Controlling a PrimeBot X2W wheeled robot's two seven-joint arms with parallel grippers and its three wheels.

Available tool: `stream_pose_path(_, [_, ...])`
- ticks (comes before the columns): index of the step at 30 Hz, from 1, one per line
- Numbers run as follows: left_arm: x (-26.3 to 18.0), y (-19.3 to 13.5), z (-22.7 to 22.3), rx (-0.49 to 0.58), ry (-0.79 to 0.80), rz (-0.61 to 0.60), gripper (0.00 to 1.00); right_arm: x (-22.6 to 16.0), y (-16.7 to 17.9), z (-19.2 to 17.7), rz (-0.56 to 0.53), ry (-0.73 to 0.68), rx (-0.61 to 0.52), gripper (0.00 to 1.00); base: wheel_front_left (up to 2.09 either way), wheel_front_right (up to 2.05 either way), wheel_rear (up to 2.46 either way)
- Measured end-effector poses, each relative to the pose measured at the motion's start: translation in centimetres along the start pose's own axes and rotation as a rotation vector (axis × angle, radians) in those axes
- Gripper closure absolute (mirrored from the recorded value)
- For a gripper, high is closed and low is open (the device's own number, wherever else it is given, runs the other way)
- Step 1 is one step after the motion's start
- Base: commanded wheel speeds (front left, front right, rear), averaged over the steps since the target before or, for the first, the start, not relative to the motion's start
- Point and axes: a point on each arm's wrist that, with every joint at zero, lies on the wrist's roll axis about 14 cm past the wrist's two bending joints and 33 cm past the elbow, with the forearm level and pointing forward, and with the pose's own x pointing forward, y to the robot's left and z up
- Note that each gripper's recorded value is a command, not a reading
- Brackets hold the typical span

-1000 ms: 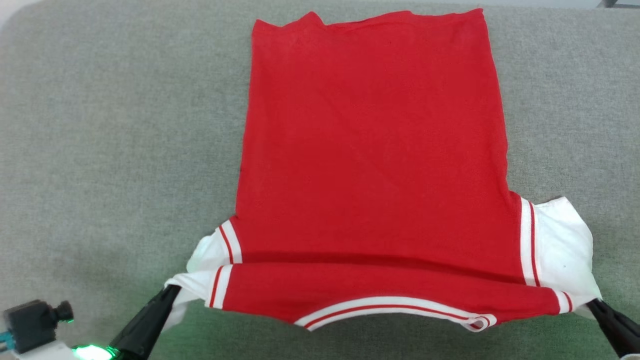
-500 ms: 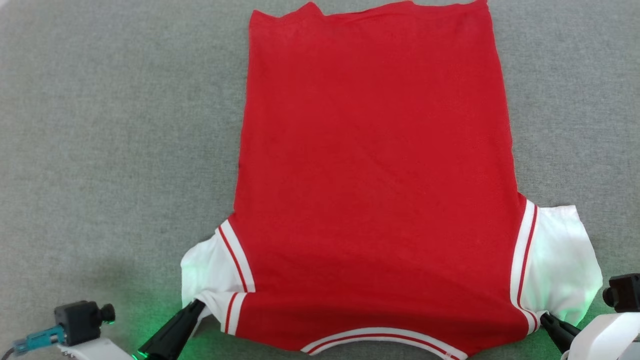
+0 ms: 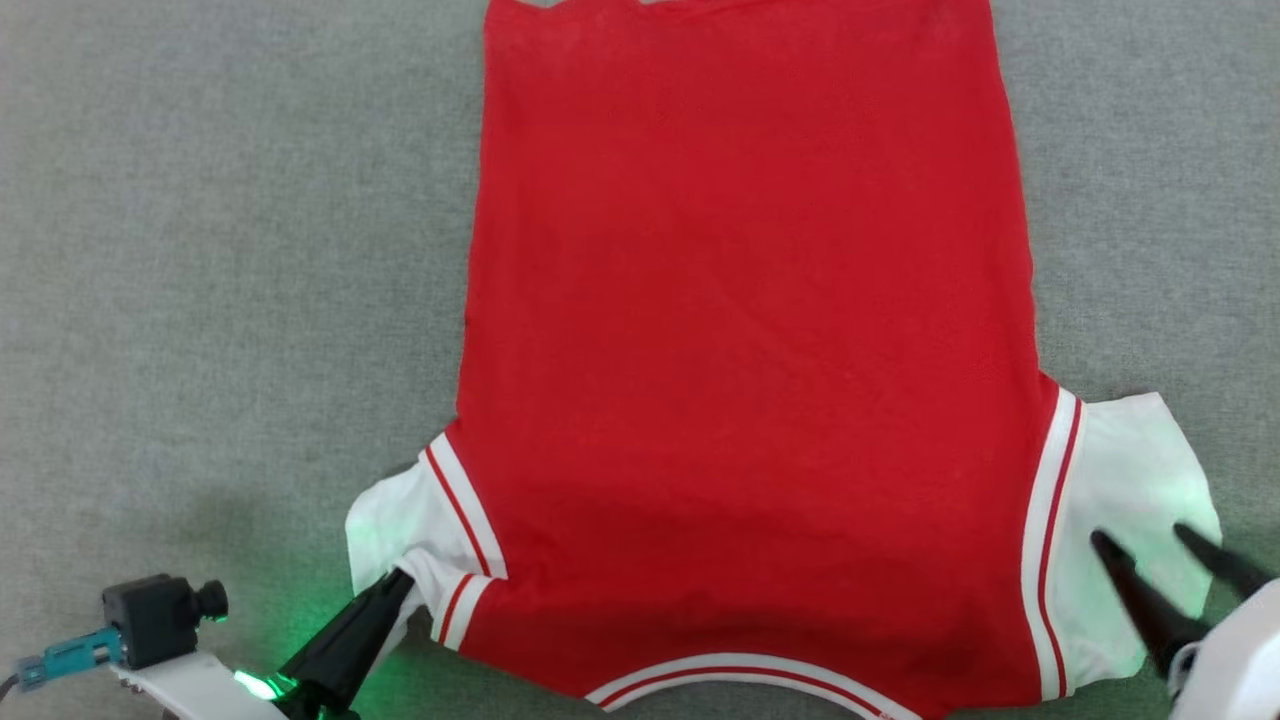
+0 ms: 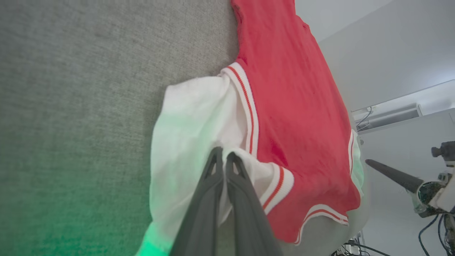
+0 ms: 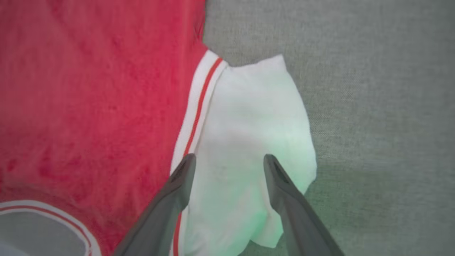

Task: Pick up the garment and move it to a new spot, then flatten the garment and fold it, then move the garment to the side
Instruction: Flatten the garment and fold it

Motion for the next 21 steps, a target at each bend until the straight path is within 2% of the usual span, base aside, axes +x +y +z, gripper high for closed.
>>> stream_pose_path(4, [0.3, -0.9, 0.1, 0.000, -0.002, -0.032, 1.00, -1.1, 0.7, 5.1, 0.017, -0.090, -0.048, 0.00, 0.00, 0.00, 0.00])
stream_pose_path(8, [0.9, -1.5, 0.1, 0.009, 0.003, -0.058, 1.00, 0.5, 1.2, 10.6, 0.011, -0.159, -0.091, 0.00, 0.00, 0.00, 0.00])
stream_pose_path(14, [2.6, -2.3, 1.2, 0.036, -0.005, -0.107, 1.00, 6.3, 3.5, 18.4, -0.010, -0.186, -0.175, 0.00, 0.00, 0.00, 0.00])
stream_pose_path(18, [3.4, -2.0, 1.3, 0.036, -0.001, -0.110, 1.00, 11.1, 3.7, 20.9, -0.034, -0.100, -0.142, 0.00, 0.00, 0.00, 0.00])
stream_pose_path(21, [3.8, -1.7, 1.2, 0.030, 0.005, -0.104, 1.00, 14.0, 2.9, 22.2, -0.107, -0.038, -0.148, 0.00, 0.00, 0.00, 0.00])
